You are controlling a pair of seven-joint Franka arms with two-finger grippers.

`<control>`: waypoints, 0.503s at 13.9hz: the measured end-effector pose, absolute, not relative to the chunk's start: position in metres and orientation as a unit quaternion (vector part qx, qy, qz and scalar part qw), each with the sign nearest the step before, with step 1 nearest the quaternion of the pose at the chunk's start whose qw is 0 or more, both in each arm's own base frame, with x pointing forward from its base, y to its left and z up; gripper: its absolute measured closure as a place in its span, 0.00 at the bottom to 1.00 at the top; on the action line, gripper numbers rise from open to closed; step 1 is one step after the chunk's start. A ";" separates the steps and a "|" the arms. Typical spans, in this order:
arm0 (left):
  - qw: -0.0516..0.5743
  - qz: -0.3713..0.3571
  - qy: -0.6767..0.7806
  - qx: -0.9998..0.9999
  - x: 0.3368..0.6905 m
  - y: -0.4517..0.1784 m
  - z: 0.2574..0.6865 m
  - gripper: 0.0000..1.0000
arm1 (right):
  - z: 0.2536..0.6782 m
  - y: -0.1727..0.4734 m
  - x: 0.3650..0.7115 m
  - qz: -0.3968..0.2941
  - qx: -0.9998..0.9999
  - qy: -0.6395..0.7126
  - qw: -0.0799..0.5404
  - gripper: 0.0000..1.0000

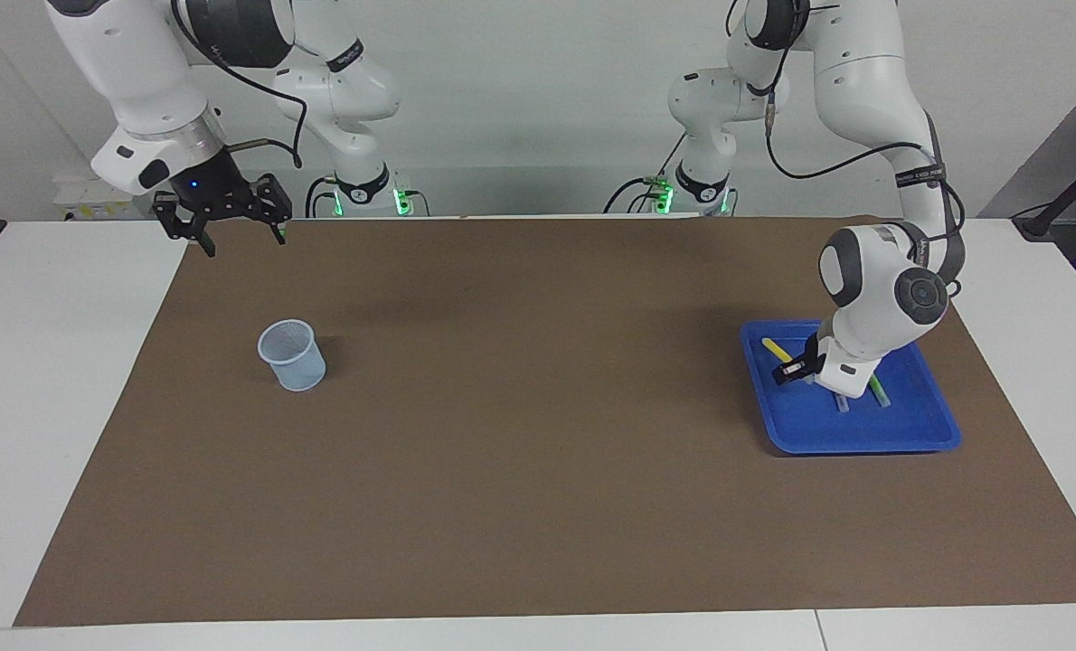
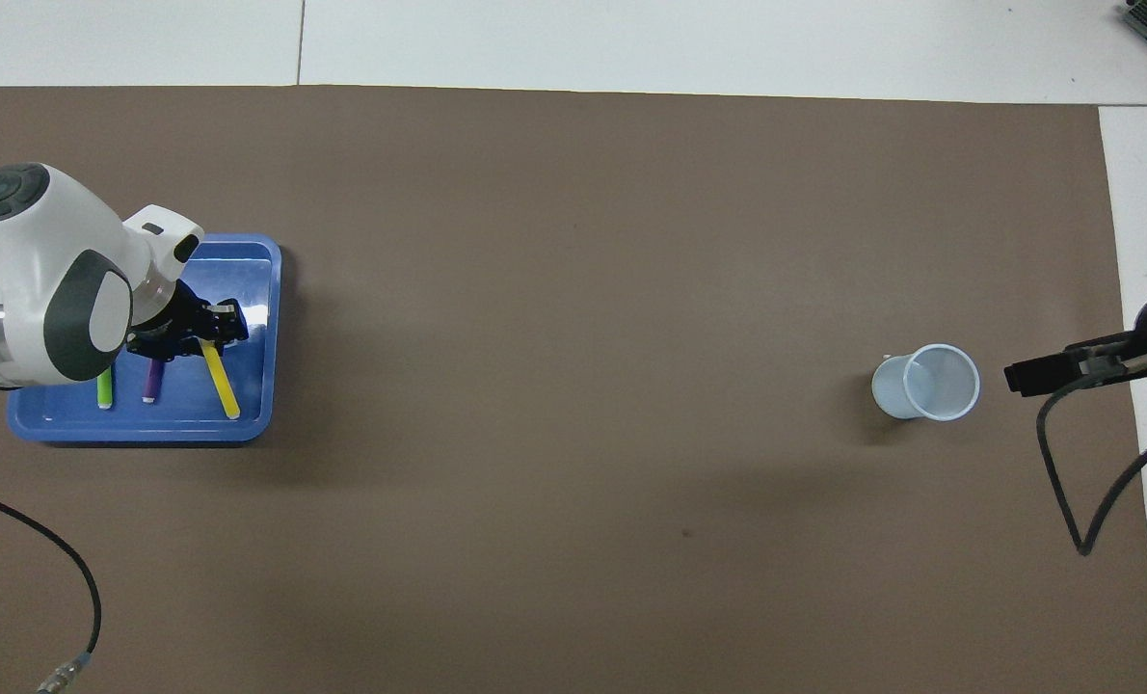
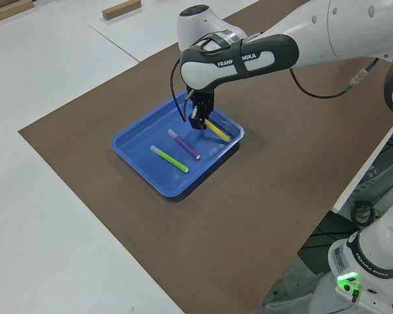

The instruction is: Right arm passes pens to left for tray arrangement

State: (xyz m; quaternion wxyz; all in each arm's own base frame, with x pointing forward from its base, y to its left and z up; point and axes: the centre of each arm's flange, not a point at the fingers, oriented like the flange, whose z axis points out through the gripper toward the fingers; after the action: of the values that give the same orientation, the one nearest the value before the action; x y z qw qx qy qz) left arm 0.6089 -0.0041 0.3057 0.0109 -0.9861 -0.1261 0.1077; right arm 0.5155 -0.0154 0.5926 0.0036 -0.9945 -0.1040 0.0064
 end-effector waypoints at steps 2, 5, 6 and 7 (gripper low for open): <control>0.010 0.104 -0.126 -0.987 0.610 -0.004 0.304 0.91 | 0.593 -0.015 0.516 0.006 -0.995 -0.104 0.004 0.00; 0.008 0.093 -0.126 -0.988 0.613 -0.004 0.304 0.91 | 0.593 -0.015 0.516 0.006 -0.995 -0.104 0.004 0.00; 0.008 0.088 -0.126 -0.988 0.615 -0.005 0.305 0.90 | 0.593 -0.015 0.516 0.006 -0.995 -0.104 0.004 0.00; 0.007 0.084 -0.125 -0.989 0.615 -0.005 0.305 0.82 | 0.593 -0.015 0.516 0.006 -0.995 -0.104 0.004 0.00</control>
State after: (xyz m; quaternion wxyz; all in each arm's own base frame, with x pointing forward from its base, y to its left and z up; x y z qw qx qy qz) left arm 0.6155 -0.0051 0.3050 0.0071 -0.9885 -0.1255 0.0841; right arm 0.5155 -0.0154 0.5926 0.0036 -0.9945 -0.1040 0.0064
